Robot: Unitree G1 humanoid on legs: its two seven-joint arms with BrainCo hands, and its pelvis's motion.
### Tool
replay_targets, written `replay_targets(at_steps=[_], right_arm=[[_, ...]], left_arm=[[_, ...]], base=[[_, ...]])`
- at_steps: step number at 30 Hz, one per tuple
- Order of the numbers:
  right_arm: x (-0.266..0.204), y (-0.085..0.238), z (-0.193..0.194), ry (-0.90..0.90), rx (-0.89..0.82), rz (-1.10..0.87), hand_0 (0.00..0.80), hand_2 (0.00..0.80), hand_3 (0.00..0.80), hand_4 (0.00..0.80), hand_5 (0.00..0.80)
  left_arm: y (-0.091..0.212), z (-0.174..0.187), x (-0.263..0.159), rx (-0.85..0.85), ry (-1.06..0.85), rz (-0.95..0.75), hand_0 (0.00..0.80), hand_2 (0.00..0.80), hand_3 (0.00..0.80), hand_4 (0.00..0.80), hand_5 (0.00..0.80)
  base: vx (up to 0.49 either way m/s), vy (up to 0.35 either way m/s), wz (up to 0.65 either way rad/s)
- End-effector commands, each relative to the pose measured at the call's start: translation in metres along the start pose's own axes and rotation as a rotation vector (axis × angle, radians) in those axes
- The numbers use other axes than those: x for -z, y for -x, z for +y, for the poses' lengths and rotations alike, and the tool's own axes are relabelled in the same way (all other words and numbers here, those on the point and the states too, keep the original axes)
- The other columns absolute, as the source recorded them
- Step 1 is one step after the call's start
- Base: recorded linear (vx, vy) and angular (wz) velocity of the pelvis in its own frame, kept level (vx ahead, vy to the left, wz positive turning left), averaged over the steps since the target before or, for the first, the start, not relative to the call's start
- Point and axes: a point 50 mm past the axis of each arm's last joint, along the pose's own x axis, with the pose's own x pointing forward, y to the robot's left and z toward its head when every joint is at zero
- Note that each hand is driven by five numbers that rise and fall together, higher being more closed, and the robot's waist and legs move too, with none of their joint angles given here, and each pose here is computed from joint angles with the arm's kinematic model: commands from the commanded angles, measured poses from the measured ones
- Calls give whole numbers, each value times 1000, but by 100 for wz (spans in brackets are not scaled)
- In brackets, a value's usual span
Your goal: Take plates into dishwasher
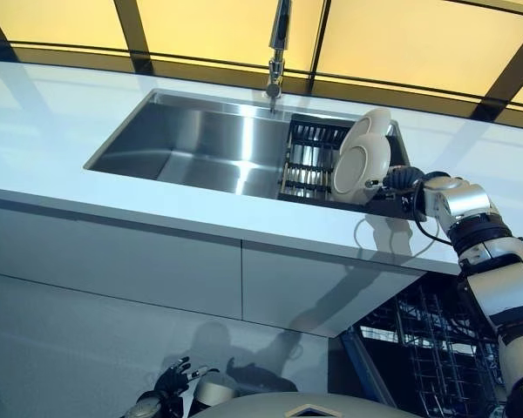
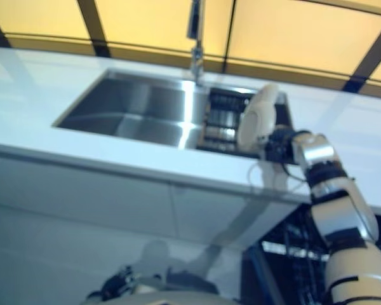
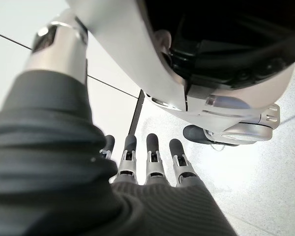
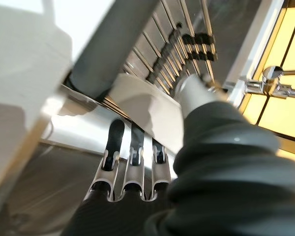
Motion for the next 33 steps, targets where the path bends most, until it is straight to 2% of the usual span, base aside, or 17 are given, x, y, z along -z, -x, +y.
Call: replay_targets(at_steps=[1,17,33], right_arm=[[-65,20,-26,107,129,-152,800,800,800,800,800],[-95,32,-30,202,201,-274,800,800,800,800,800],[-129,56,-16,77,105,-552,800,800,800,800,800]], left_arm=[[-6,-15,-10,55,-59,-22,0,0,0,0,0],[-8,-18,-16,62,-82,-25,0,0,0,0,0],[-9,-13,-23,47,-49,-55,0,0,0,0,0]], base=[[0,0,0],[-2,1,1],[-13,-5,0]])
